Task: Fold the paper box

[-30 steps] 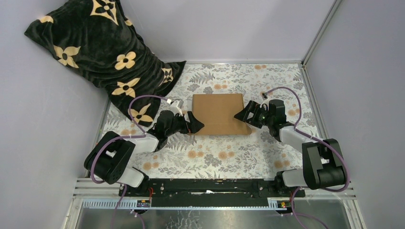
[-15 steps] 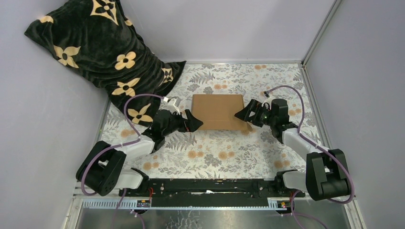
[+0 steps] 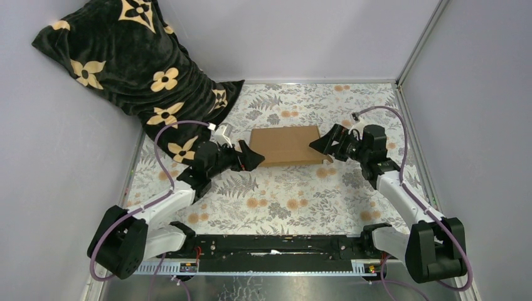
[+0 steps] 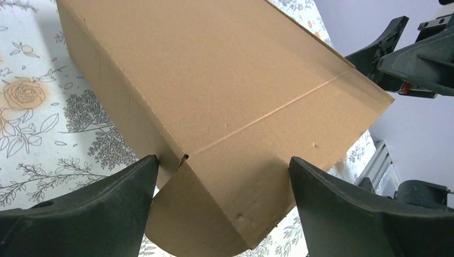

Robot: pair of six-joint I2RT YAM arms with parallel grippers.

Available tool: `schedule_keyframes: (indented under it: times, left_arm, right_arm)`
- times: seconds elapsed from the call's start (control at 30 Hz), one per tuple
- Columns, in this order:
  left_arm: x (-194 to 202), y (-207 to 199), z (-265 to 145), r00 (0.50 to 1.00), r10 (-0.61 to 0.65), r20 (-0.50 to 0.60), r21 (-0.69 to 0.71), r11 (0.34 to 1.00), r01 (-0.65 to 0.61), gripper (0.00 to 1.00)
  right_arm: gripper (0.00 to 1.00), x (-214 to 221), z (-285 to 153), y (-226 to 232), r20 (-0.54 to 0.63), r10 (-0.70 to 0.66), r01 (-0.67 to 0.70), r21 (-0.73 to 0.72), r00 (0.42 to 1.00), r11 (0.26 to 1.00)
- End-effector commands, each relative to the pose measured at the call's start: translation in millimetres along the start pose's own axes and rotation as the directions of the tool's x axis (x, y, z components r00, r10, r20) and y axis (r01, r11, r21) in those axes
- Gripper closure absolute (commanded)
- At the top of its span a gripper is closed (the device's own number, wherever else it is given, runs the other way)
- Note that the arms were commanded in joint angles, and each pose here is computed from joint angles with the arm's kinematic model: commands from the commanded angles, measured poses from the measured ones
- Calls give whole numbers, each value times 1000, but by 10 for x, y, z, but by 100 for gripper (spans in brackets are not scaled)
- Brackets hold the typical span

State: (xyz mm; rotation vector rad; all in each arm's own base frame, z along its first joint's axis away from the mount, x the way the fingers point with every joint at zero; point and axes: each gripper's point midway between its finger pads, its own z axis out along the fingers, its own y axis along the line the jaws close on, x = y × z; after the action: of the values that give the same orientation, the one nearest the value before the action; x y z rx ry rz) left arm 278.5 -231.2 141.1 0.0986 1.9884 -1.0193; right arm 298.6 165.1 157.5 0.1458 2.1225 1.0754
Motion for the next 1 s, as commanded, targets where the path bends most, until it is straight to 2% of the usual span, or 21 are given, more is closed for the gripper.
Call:
schedule_keyframes:
  times: [0.0, 0.47, 0.97]
  left_arm:
    - [-265, -236, -51, 999, 27, 31, 44, 999, -28, 1]
    - [-581, -568, -169, 999, -30, -12, 45, 999, 31, 2]
    - [-560, -604, -168, 979, -169, -113, -37, 986, 166, 2]
  right_arm:
    - [0, -227, -136, 446, 31, -27, 30, -115, 999, 993]
    - [0, -262, -316, 753, -8, 67, -68, -163, 998, 984]
    - [0, -129, -391, 833, -115, 239, -253, -135, 964, 958]
